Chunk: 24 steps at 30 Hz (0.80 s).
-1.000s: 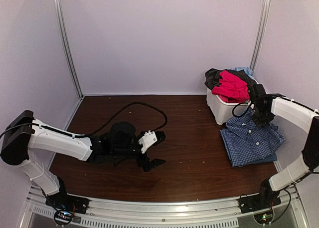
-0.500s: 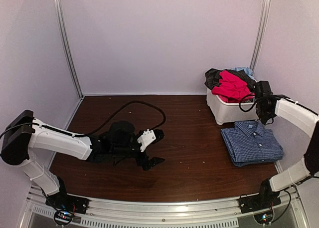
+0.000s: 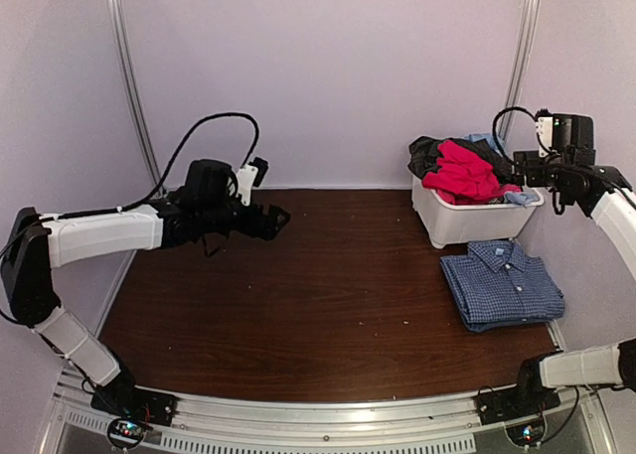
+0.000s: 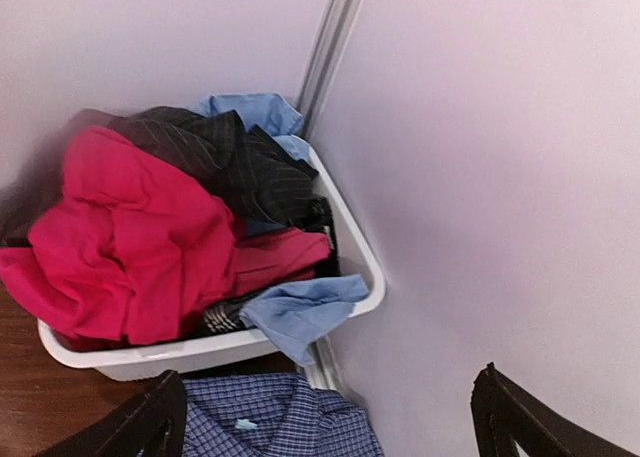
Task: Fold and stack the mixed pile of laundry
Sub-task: Reset both arms
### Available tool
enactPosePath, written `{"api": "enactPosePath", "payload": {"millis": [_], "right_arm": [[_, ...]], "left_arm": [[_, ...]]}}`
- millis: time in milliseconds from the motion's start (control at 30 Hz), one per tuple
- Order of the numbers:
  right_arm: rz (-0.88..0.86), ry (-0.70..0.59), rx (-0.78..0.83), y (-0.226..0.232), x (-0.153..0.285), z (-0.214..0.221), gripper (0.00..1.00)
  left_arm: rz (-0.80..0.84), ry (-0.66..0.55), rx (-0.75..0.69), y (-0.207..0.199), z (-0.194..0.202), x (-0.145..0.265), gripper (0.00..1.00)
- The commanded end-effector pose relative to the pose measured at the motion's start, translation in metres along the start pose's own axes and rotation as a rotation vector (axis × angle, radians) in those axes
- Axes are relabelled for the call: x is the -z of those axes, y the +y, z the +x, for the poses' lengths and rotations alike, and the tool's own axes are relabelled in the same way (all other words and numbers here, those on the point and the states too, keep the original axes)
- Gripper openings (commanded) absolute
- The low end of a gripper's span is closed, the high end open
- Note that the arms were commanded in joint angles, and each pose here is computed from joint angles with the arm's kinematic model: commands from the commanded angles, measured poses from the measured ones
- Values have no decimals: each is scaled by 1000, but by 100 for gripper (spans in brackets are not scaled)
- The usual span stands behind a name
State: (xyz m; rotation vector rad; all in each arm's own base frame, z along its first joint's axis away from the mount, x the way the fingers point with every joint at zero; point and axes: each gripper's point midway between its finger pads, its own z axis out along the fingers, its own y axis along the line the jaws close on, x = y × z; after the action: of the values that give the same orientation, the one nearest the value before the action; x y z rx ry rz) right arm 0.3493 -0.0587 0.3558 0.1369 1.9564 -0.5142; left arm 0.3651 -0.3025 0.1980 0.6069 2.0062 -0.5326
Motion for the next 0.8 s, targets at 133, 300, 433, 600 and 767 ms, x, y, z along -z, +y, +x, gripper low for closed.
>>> {"api": "enactPosePath", "payload": {"millis": [133,300,433,600,767], "right_arm": [[-611,-118,-272,117,-12,-40,100],[-871,-57,-275,204,-3,-22,100],[-1022,9,-215,275,26,18,100],[-1147,119,-177,337,63,89,100],[-1183,216,-136,364,78,144,100]], "left_arm": [[-257,-21,262,117,-46,89,98],[-394,52,271,145,-21,120,98],[-373,128,330,139,23,113,98],[-309,132,393,123,64,104,98],[-323,158,419,122,94,103,98]]}}
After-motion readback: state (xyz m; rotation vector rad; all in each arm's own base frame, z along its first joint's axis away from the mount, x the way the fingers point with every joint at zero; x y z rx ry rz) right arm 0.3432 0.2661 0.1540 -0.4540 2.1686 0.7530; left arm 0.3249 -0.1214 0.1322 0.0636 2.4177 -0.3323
